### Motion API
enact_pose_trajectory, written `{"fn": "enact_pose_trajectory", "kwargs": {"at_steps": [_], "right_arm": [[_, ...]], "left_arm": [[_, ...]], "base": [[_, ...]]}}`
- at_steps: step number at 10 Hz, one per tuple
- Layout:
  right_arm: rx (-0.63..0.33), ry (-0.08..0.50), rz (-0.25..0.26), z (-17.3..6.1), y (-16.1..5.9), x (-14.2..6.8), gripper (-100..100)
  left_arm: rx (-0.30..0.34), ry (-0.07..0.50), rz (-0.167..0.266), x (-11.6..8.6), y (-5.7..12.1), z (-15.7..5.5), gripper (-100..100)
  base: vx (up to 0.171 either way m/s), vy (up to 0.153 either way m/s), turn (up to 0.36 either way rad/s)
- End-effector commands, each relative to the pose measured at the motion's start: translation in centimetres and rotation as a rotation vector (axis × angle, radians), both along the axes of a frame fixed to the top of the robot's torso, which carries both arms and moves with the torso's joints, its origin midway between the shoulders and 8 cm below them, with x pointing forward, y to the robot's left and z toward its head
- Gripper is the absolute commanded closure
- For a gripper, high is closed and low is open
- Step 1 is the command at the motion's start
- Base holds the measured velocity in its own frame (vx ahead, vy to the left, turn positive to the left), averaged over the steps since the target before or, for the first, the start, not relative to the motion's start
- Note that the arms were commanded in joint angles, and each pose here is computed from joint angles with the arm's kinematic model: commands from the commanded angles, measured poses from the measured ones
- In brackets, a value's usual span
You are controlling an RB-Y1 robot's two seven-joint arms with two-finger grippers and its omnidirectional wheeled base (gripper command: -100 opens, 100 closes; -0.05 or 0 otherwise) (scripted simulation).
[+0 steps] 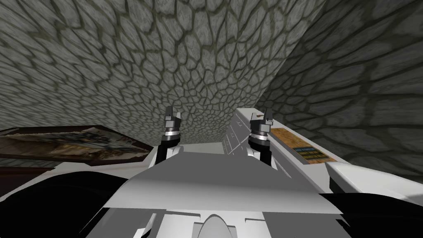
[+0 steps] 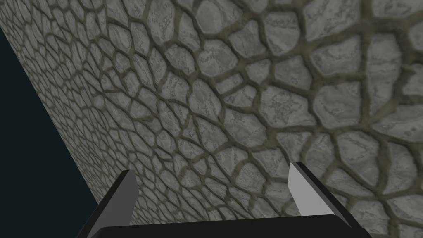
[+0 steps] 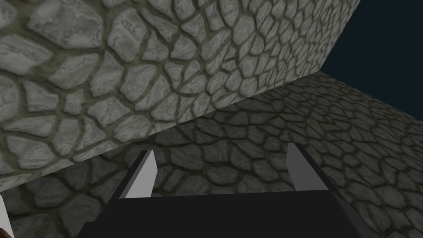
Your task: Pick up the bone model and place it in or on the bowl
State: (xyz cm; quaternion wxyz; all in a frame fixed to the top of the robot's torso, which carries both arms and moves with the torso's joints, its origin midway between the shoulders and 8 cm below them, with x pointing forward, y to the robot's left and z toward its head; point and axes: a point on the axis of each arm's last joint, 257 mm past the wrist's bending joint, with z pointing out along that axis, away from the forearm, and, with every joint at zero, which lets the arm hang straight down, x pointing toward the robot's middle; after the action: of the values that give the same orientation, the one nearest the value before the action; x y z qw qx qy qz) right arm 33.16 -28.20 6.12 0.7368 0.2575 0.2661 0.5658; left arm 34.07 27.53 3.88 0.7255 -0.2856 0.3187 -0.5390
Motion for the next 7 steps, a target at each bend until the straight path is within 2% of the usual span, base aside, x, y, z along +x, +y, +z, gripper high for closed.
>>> {"fn": "enact_pose_trajectory", "kwargs": {"at_steps": [1, 5, 6, 7], "right_arm": [[-0.040, -0.021, 0.035, 0.5, 1.2, 0.2, -100], [-0.154, -0.096, 0.136, 1.8, 5.1, 0.9, -100], [-0.169, -0.093, 0.142, 1.8, 5.2, 0.9, -100], [-0.208, -0.117, 0.174, 2.0, 6.5, 1.0, -100]], "left_arm": [[0.000, 0.000, 0.000, 0.0, 0.0, 0.0, 0], [0.000, 0.000, 0.000, 0.0, 0.0, 0.0, 0], [0.000, 0.000, 0.000, 0.0, 0.0, 0.0, 0], [0.000, 0.000, 0.000, 0.0, 0.0, 0.0, 0]], "base": [[-0.001, 0.090, 0.056], [0.011, 0.163, 0.040], [0.021, 0.105, 0.010], [0.021, 0.091, 0.031]]}}
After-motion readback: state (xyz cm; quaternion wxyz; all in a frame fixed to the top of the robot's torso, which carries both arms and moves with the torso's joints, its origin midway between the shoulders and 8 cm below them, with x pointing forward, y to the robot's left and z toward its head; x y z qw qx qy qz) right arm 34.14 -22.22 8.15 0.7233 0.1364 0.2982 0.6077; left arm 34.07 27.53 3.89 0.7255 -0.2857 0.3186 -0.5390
